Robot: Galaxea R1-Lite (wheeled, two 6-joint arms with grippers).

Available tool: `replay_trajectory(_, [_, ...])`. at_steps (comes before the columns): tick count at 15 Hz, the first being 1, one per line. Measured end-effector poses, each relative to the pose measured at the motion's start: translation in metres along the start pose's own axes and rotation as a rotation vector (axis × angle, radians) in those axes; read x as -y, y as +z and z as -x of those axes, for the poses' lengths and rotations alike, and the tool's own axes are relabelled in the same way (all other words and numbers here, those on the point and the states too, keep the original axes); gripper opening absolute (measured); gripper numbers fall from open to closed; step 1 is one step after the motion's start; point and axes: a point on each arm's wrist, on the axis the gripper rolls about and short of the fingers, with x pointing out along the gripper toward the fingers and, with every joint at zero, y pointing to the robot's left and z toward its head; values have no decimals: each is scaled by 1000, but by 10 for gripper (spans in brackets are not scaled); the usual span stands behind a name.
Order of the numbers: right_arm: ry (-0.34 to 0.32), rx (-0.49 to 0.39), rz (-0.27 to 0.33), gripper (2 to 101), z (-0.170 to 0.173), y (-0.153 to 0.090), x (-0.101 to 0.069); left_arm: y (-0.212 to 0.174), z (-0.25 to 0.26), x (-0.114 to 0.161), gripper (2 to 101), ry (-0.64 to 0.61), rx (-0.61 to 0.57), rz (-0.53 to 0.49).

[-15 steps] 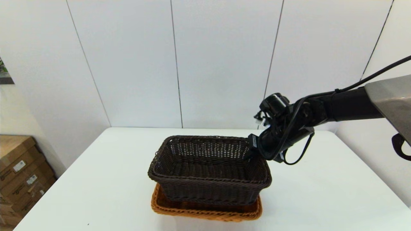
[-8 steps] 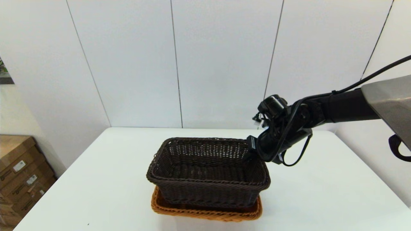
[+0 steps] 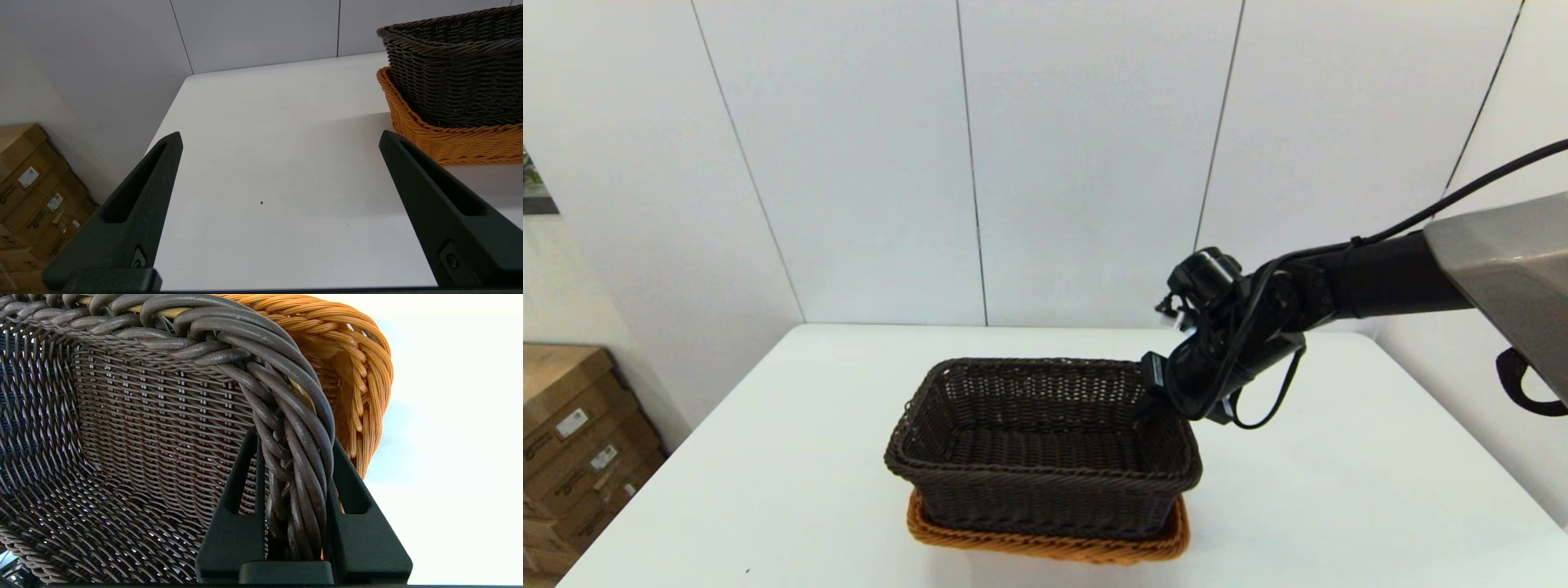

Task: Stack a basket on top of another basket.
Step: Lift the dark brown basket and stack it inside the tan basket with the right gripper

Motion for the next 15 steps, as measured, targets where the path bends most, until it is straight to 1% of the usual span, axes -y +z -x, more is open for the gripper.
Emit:
replay_trajectory(11, [3, 19, -8, 222, 4, 5, 4, 0, 0, 0, 978, 0, 0, 0])
replay_trajectory(15, [18, 51, -2, 222, 12, 6, 3, 0, 0, 0, 978, 0, 0, 0])
